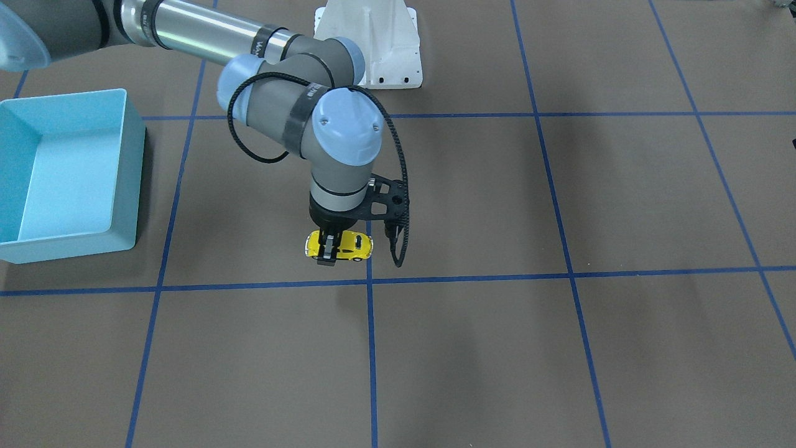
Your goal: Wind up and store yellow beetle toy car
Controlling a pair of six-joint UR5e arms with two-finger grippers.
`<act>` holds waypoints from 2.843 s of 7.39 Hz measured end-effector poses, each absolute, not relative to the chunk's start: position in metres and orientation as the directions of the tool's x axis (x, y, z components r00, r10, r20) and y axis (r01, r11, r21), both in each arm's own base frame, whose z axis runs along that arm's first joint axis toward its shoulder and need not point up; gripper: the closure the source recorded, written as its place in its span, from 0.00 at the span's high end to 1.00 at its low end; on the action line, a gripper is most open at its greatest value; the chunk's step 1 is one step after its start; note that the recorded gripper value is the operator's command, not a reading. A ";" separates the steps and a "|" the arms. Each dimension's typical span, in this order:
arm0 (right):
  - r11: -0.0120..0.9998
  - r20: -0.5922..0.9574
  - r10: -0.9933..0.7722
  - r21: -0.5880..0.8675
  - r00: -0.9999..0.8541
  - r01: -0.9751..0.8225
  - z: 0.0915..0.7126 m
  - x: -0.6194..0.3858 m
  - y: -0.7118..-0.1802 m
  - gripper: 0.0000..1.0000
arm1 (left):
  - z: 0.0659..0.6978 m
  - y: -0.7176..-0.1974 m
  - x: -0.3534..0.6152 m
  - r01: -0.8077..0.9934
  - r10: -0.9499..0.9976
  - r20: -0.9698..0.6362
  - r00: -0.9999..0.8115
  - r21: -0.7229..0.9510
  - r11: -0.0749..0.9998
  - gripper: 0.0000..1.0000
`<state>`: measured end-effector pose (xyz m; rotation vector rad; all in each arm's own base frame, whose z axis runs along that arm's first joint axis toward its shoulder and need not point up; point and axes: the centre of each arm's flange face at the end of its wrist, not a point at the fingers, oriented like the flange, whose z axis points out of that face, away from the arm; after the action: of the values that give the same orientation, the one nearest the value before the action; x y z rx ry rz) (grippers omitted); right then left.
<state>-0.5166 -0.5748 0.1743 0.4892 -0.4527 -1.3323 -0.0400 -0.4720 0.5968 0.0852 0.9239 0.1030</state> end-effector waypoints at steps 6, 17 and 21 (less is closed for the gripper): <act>0.348 0.176 -0.937 0.566 0.302 0.748 0.311 -0.309 -0.567 0.00 | 0.598 -0.472 -0.040 -0.052 0.123 -0.792 0.598 0.114 0.992 1.00; 0.387 0.331 -0.916 0.579 0.227 0.718 0.535 -0.183 -0.474 1.00 | 0.601 -0.472 -0.040 -0.053 0.119 -0.792 0.598 0.109 0.993 1.00; 0.599 0.426 -0.800 0.519 0.422 0.610 0.560 -0.075 -0.501 1.00 | 0.601 -0.472 -0.040 -0.053 0.120 -0.792 0.598 0.110 0.992 1.00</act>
<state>-0.0750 -0.5014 0.5595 0.3050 -0.6998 -0.9000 -0.0396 -0.4724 0.6008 0.0779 0.9241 0.1008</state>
